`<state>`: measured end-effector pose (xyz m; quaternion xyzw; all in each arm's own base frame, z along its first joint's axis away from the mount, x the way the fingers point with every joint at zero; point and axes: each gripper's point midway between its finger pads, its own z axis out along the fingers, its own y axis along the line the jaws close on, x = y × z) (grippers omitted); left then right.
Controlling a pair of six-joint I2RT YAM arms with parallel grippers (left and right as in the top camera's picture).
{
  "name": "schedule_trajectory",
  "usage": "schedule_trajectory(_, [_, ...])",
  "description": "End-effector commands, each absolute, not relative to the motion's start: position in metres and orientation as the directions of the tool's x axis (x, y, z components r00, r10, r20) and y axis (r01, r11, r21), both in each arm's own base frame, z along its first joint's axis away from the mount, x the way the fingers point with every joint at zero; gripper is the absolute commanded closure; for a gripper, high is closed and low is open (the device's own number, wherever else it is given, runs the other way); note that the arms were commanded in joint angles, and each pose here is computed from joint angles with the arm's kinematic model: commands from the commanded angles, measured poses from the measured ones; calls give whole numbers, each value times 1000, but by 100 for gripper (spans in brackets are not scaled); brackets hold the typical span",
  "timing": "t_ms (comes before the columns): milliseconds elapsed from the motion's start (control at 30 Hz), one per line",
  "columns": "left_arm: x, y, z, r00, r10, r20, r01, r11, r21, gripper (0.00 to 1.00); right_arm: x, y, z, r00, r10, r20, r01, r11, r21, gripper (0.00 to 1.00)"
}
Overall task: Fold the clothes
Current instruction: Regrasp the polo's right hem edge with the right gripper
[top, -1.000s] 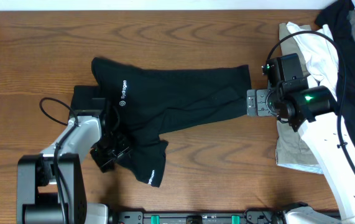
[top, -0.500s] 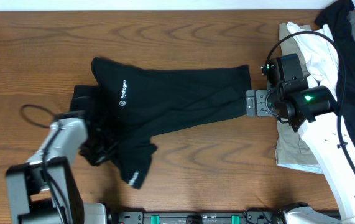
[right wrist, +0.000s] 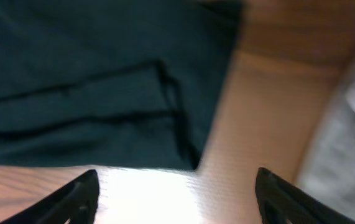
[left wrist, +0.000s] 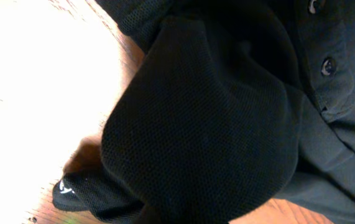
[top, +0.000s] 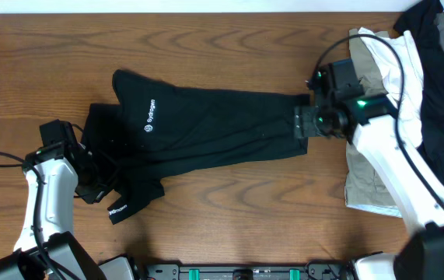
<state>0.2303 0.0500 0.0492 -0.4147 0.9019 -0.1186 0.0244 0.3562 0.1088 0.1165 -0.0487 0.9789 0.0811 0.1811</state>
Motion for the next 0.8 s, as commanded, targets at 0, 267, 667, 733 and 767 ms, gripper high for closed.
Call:
schedule_trajectory(0, [226,45,46,-671,-738,73,-730,641,-238,94,364,131,97,-942,-72,-329,-162,953,256,27])
schedule_trajectory(267, [223,44,46,-687,-723,77,-717,656,-235,94,392,138,32,-954,-72,-293,-150,955,255,36])
schedule_trajectory(667, [224,44,46,-687,-723,76,-717,656,-235,94,394,150,15,-956,-85,-282,-168,943,287,99])
schedule_trajectory(733, [224,44,46,-687,-723,76,-717,656,-235,94,396,149,22,-951,-82,-298,-171,942,288,99])
schedule_trajectory(767, [224,44,46,-686,-723,76,-717,656,-235,94,397,149,28,-947,-80,-310,-174,942,288,99])
